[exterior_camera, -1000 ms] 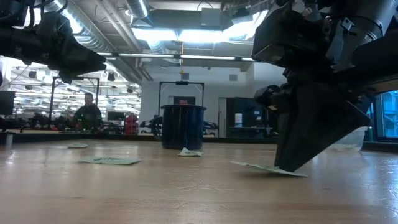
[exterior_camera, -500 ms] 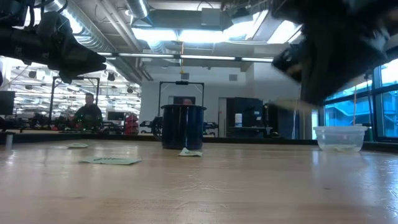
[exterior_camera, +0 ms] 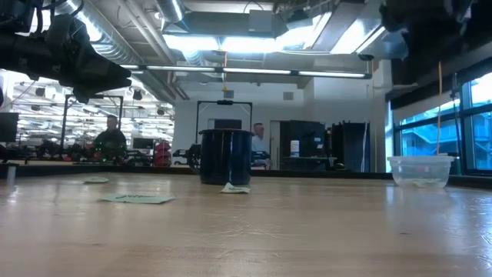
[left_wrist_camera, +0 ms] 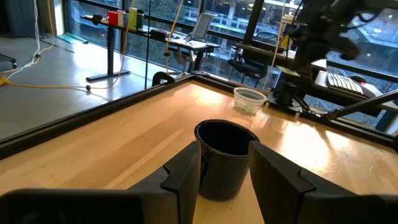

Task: Pick and place Stevia / Truvia into bins
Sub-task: Put the stevia packet into the round transparent container, then put the stevia packet into the square transparent container

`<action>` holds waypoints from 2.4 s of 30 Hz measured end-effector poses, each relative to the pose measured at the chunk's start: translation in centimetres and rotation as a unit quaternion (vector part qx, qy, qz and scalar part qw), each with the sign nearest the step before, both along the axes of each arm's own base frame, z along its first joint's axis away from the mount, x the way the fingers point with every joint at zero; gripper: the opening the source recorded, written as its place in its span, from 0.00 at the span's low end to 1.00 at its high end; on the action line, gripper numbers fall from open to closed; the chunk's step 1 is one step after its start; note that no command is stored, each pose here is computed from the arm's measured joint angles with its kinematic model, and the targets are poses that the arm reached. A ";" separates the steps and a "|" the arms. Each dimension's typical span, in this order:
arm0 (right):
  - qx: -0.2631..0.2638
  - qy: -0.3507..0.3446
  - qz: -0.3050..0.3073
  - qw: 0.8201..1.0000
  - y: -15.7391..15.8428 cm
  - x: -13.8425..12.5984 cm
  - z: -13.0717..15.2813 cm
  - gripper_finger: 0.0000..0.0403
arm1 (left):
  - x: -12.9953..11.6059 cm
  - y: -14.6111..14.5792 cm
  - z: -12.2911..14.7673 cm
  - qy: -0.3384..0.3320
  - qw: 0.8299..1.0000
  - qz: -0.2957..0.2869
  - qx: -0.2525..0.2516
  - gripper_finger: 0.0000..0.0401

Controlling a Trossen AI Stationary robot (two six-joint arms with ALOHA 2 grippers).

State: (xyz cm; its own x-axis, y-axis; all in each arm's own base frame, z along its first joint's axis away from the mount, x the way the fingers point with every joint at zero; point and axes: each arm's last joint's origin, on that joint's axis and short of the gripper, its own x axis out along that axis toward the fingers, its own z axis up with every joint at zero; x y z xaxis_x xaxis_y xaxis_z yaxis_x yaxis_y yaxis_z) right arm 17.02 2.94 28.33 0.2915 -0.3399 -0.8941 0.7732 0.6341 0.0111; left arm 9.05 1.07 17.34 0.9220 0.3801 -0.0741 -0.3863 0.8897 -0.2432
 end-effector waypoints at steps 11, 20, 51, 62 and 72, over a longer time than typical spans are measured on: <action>0.021 0.099 -0.130 0.986 -4.3 -1.9 -3.3 0.01 | 0.0 0.0 0.0 0.000 1.000 0.000 0.000 0.32; 0.031 0.105 -0.149 0.983 -6.8 -2.2 -7.3 0.01 | 0.0 0.0 0.0 0.000 1.000 0.000 0.001 0.32; 0.050 0.108 -0.135 0.984 -8.3 -2.8 -9.7 0.24 | 0.0 0.0 0.0 0.000 1.000 0.000 0.001 0.32; 0.008 0.028 -0.098 0.995 -8.7 -0.4 -3.8 0.30 | 0.0 0.0 0.0 0.000 1.000 0.000 0.001 0.32; -0.053 -0.115 0.118 0.985 -5.9 3.5 -0.4 0.30 | 0.0 0.0 0.0 0.000 1.000 -0.001 0.001 0.32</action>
